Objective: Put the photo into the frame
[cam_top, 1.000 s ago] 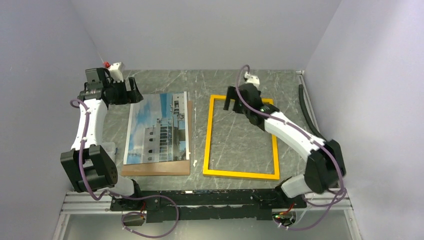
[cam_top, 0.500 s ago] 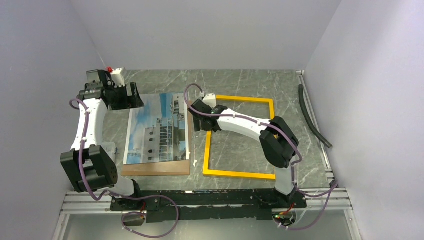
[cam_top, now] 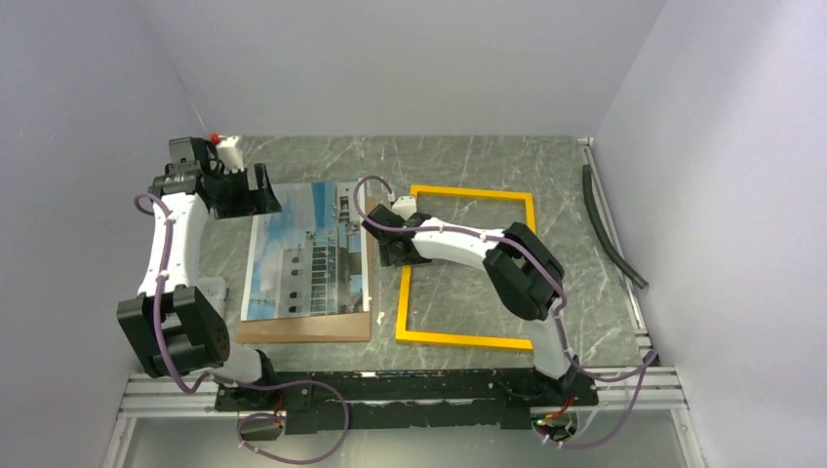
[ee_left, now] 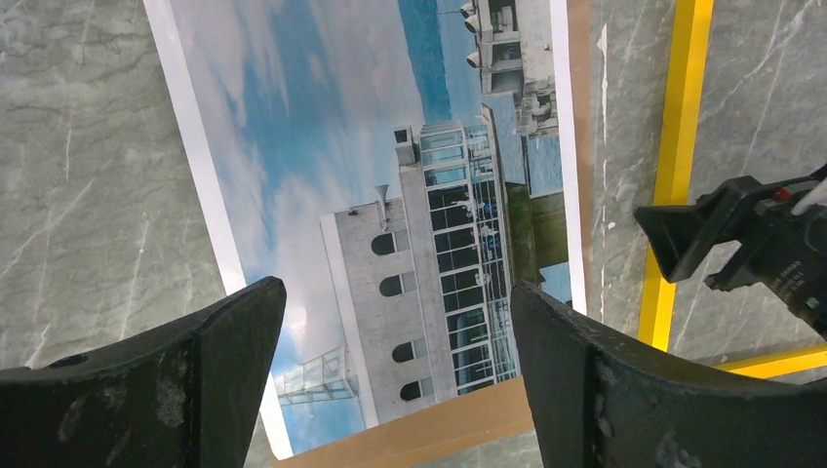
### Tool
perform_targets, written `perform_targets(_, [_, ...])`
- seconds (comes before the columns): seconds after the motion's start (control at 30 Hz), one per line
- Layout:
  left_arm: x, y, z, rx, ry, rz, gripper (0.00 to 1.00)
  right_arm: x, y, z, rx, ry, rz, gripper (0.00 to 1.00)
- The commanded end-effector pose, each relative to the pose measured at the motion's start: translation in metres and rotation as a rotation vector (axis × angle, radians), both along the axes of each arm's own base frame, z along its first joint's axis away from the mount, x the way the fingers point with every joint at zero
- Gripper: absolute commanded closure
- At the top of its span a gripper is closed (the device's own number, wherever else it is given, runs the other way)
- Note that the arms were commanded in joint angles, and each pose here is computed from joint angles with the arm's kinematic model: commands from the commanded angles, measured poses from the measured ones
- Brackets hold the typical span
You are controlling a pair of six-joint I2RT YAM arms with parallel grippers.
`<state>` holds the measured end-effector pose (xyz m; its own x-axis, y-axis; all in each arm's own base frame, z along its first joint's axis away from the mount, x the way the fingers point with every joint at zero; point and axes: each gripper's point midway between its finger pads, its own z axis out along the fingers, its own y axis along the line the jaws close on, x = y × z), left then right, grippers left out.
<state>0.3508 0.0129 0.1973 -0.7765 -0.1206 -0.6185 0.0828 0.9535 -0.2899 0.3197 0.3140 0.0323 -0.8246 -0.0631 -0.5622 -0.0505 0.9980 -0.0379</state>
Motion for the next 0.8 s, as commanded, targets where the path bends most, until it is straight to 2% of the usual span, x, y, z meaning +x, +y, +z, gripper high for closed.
perform_targets(0.0, [0.001, 0.000, 0.033, 0.023, -0.090, -0.007, 0.09, 0.002, 0.011, -0.005, 0.036, -0.006, 0.000, 0.30])
perform_targets(0.17, [-0.001, -0.002, 0.032, 0.008, -0.085, -0.007, 0.10, -0.004, 0.011, -0.016, 0.049, 0.022, -0.007, 0.43])
perform_targets(0.3, [-0.001, -0.004, 0.033, 0.000, -0.104, -0.003, 0.11, -0.010, 0.023, -0.023, 0.116, 0.059, 0.007, 0.53])
perform_targets(0.37, [-0.002, -0.004, 0.035, 0.003, -0.118, -0.003, 0.11, -0.009, 0.028, -0.020, 0.128, 0.067, 0.011, 0.61])
perform_targets(0.4, [-0.002, -0.004, 0.038, 0.005, -0.126, -0.004, 0.11, -0.007, 0.031, -0.016, 0.131, 0.065, 0.014, 0.69])
perform_targets(0.47, [-0.002, -0.004, 0.039, 0.005, -0.131, -0.003, 0.11, -0.004, 0.034, -0.004, 0.141, 0.049, 0.018, 0.81])
perform_targets(0.53, [-0.003, -0.006, 0.040, -0.001, -0.131, -0.005, 0.11, 0.000, 0.038, 0.014, 0.167, 0.029, 0.022, 0.88])
perform_targets(0.67, [-0.005, -0.008, 0.035, -0.012, -0.123, -0.010, 0.10, 0.004, 0.044, 0.064, 0.244, -0.020, 0.017, 0.94])
perform_targets(0.77, [-0.010, -0.013, 0.030, -0.031, -0.117, -0.026, 0.10, 0.003, 0.057, 0.114, 0.363, -0.054, 0.032, 0.97])
